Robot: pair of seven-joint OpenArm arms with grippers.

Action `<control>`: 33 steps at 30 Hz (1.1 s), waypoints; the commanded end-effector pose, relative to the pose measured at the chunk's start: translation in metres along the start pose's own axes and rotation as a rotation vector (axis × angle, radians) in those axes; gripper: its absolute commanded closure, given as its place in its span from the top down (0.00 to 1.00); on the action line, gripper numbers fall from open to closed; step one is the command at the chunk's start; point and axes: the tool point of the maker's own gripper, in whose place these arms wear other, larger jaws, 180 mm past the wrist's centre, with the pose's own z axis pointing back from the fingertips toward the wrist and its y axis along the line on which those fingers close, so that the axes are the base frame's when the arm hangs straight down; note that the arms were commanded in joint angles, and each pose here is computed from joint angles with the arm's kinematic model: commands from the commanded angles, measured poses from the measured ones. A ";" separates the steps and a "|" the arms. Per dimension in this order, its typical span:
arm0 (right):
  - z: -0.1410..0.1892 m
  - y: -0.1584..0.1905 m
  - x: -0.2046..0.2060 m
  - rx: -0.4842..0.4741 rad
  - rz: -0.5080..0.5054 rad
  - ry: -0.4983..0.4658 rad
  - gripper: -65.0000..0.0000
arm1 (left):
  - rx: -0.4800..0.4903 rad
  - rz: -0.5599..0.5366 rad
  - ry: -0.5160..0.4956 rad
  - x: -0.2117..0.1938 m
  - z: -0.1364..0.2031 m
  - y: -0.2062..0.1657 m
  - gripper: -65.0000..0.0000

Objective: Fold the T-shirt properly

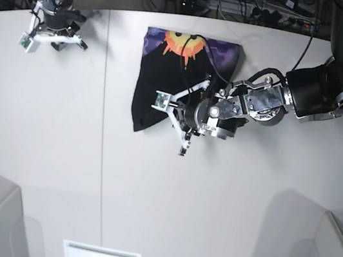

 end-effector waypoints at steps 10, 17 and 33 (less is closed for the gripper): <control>0.002 -0.001 0.011 0.000 0.007 -0.038 0.00 | -0.028 -0.015 -0.019 0.015 -0.004 -0.008 0.00; 0.001 0.001 0.012 0.002 0.006 -0.042 0.00 | -0.029 -0.012 0.017 0.006 -0.004 -0.008 0.00; 0.001 0.003 0.013 0.008 0.012 -0.044 0.00 | -0.015 -0.014 0.076 -0.009 0.000 -0.005 0.00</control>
